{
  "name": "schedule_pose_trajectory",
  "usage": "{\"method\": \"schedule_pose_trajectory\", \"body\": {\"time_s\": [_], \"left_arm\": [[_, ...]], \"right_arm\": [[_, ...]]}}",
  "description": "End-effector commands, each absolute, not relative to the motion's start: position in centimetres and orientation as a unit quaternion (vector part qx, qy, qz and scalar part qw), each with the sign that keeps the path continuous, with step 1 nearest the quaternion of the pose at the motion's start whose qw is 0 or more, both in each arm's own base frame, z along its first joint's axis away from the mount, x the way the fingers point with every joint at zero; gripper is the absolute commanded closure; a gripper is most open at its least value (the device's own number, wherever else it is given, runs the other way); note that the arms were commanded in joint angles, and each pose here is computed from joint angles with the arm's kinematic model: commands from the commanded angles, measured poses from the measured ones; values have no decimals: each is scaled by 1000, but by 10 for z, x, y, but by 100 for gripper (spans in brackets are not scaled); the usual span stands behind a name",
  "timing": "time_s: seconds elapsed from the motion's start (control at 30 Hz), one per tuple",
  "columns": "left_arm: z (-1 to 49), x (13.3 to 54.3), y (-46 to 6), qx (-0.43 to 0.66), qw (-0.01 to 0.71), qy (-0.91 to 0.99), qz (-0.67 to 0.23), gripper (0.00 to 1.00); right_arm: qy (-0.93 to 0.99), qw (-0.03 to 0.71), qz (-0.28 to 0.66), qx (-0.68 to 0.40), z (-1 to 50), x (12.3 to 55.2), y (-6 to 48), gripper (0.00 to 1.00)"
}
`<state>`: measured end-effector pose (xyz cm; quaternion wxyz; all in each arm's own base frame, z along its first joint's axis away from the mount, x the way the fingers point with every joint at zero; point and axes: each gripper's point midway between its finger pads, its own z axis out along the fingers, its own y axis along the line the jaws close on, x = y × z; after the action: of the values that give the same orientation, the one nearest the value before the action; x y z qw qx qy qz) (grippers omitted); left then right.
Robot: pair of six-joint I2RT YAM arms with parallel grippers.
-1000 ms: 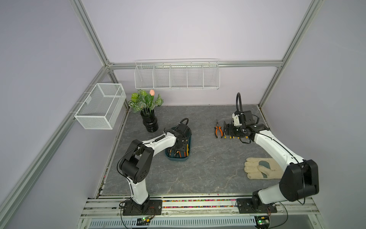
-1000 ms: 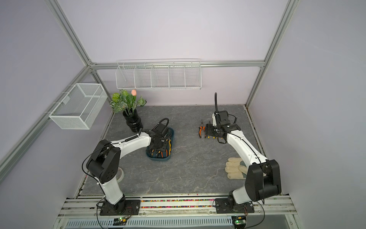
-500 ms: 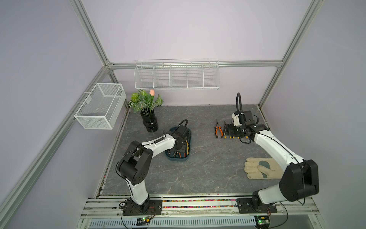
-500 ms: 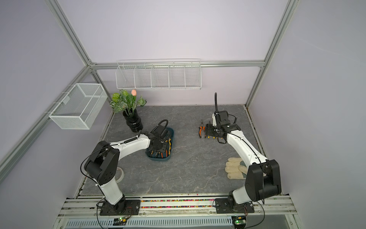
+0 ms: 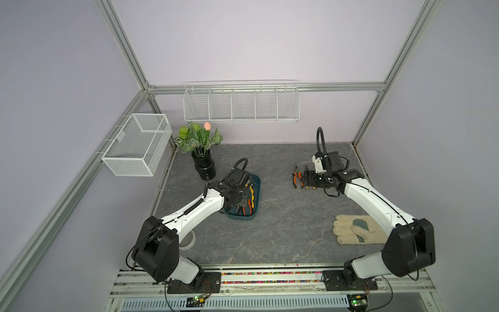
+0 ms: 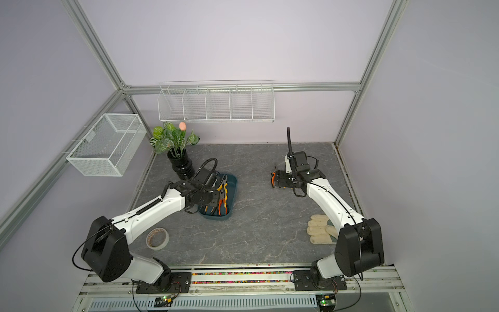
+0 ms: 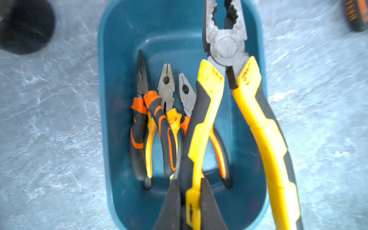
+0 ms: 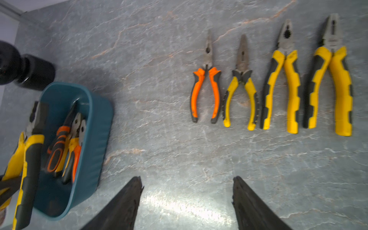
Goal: Take the pliers out of the storage box
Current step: Pick up the pliers from the storage box.
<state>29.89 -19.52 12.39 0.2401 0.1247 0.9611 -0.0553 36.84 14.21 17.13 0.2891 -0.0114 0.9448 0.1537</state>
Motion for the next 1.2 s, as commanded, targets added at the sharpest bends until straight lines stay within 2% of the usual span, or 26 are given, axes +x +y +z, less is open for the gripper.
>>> {"method": "schedule_pose_trajectory", "body": {"time_s": [0.0,0.2,0.3,0.53,0.57,0.6,0.9,1.07,1.17], "left_arm": [[145,304,-202,122,280,951,-57,100],[155,293,-226,165,347,923,-12,100],[152,290,-240,175,359,917,-12,100],[155,288,-249,182,373,910,6,100],[157,288,-249,182,377,908,9,100],[157,289,-249,182,378,908,13,100],[152,291,-258,188,376,907,11,100],[153,291,-258,189,376,907,12,100],[153,291,-258,190,376,907,13,100]], "right_arm": [[940,279,194,-26,183,365,165,24],[936,227,264,-46,188,362,229,19],[934,199,295,-36,186,367,255,16],[948,172,266,13,169,381,272,0],[949,172,263,17,168,381,274,9],[949,174,262,19,168,381,276,11],[937,235,257,-20,185,388,297,11],[946,207,251,-8,171,399,307,2],[947,178,266,-1,161,401,321,13]]}}
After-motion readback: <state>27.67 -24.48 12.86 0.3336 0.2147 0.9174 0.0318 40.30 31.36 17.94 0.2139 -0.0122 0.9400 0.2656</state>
